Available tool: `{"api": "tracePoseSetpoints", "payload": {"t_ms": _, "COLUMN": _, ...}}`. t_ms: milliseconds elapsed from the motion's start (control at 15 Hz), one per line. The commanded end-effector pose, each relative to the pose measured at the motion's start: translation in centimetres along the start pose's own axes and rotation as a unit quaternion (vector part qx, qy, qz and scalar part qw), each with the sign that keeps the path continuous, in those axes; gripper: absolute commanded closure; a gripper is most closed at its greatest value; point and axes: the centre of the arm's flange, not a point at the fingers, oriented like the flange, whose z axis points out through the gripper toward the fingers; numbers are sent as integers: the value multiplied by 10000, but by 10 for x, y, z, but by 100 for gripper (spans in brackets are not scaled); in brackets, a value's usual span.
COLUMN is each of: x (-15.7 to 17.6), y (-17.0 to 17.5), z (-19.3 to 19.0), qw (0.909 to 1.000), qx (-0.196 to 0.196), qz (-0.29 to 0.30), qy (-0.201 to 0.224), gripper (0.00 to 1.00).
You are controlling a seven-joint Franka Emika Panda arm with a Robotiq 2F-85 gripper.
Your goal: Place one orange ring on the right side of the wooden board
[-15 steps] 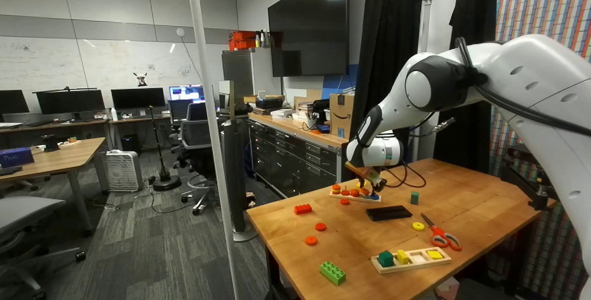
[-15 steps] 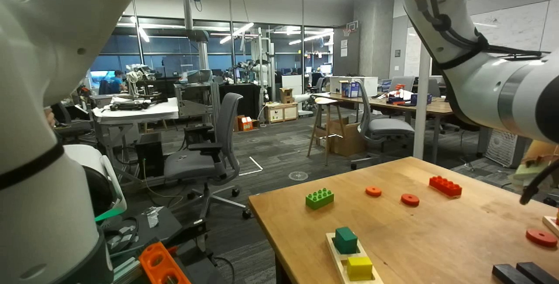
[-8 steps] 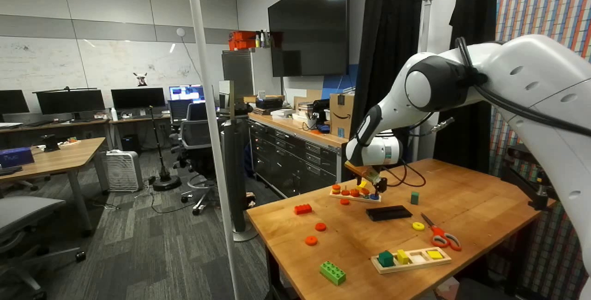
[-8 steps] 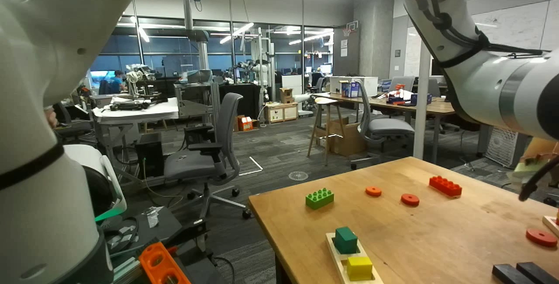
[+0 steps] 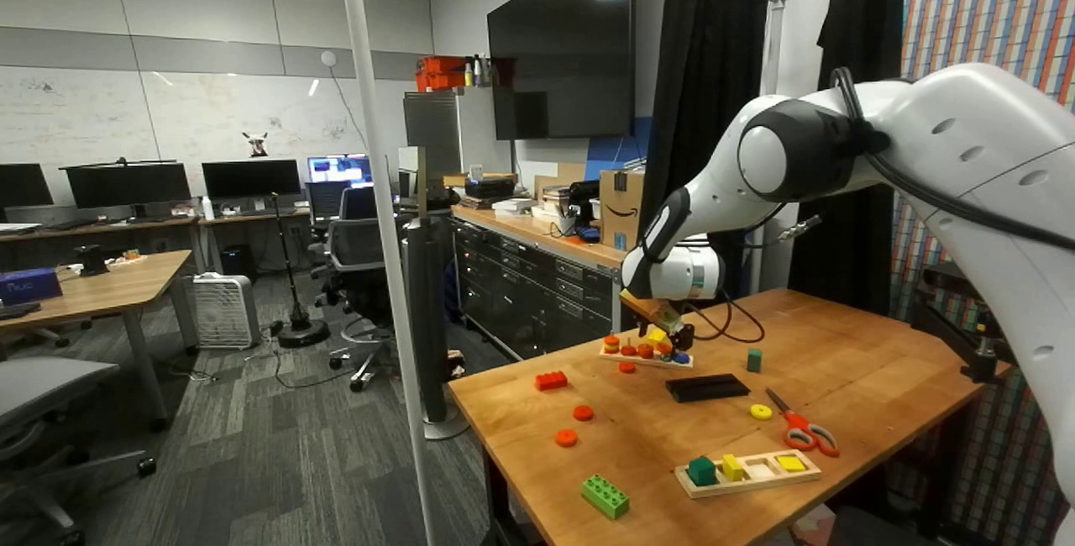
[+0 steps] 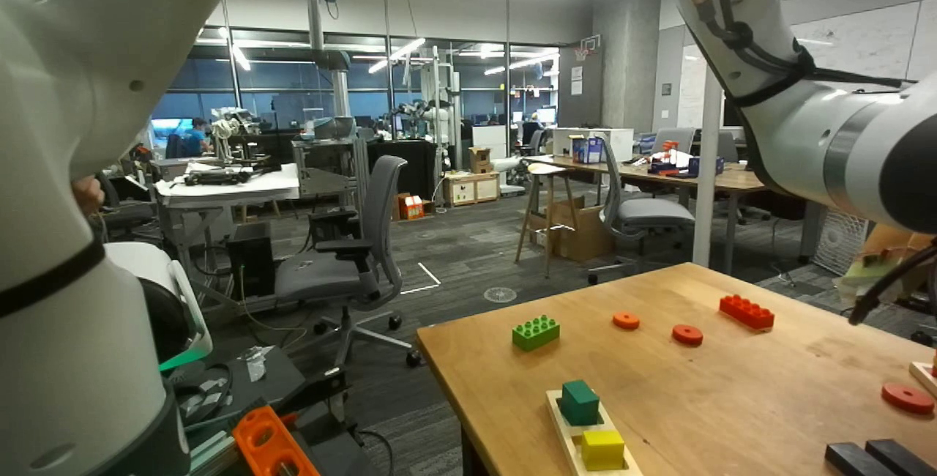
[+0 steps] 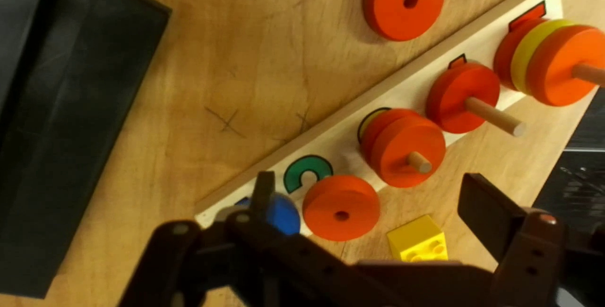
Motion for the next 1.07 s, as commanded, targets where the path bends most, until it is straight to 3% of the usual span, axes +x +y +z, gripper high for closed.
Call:
{"api": "tracePoseSetpoints", "payload": {"t_ms": 0, "x": 4, "y": -12, "z": -2, "qw": 9998, "qx": 216, "qz": -50, "qy": -18, "gripper": 0}}
{"api": "tracePoseSetpoints", "payload": {"t_ms": 1000, "x": 7, "y": -16, "z": 1, "qw": 9997, "qx": 231, "qz": -83, "qy": 53, "gripper": 0}}
